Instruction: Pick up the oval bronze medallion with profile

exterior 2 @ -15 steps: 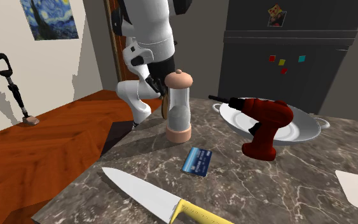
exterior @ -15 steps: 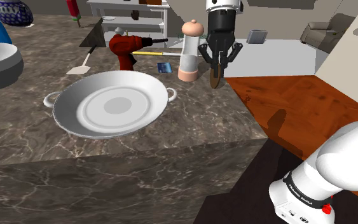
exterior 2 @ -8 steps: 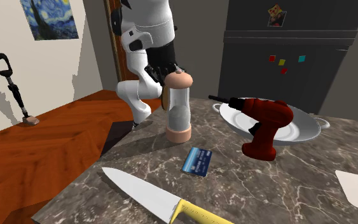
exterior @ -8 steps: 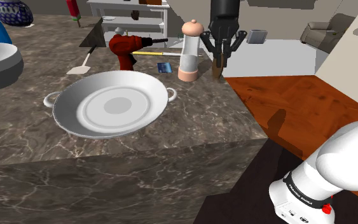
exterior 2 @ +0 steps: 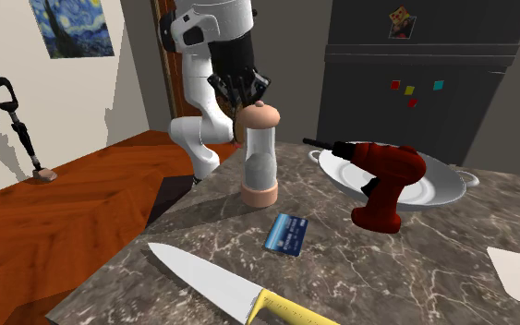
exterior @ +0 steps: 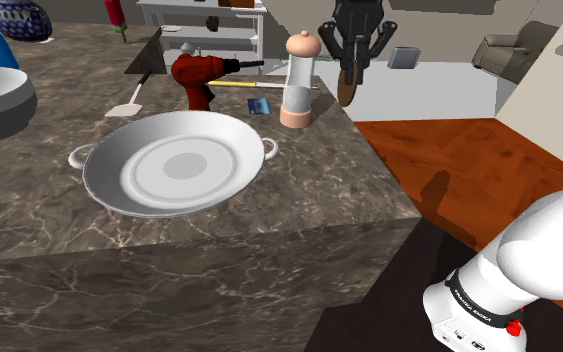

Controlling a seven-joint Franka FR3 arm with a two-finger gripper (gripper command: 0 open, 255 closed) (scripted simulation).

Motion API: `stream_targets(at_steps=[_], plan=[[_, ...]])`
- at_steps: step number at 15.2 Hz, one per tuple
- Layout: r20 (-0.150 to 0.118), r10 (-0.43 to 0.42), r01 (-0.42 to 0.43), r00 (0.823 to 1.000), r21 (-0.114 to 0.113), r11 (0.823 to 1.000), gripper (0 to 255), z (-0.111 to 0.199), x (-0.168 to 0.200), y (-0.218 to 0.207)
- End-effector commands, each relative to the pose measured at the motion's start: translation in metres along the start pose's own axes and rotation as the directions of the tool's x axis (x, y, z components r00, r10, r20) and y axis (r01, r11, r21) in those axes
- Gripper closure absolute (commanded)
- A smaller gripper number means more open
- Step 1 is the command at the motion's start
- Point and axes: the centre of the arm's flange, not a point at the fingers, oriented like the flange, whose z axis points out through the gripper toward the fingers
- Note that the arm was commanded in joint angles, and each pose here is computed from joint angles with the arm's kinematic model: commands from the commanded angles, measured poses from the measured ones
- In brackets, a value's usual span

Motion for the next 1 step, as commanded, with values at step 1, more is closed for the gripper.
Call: stream_targets(at_steps=[1], plan=[[0.000,0.000,0.000,1.000,0.000,1.000,255,-0.0030,-0.0010,0.0004]])
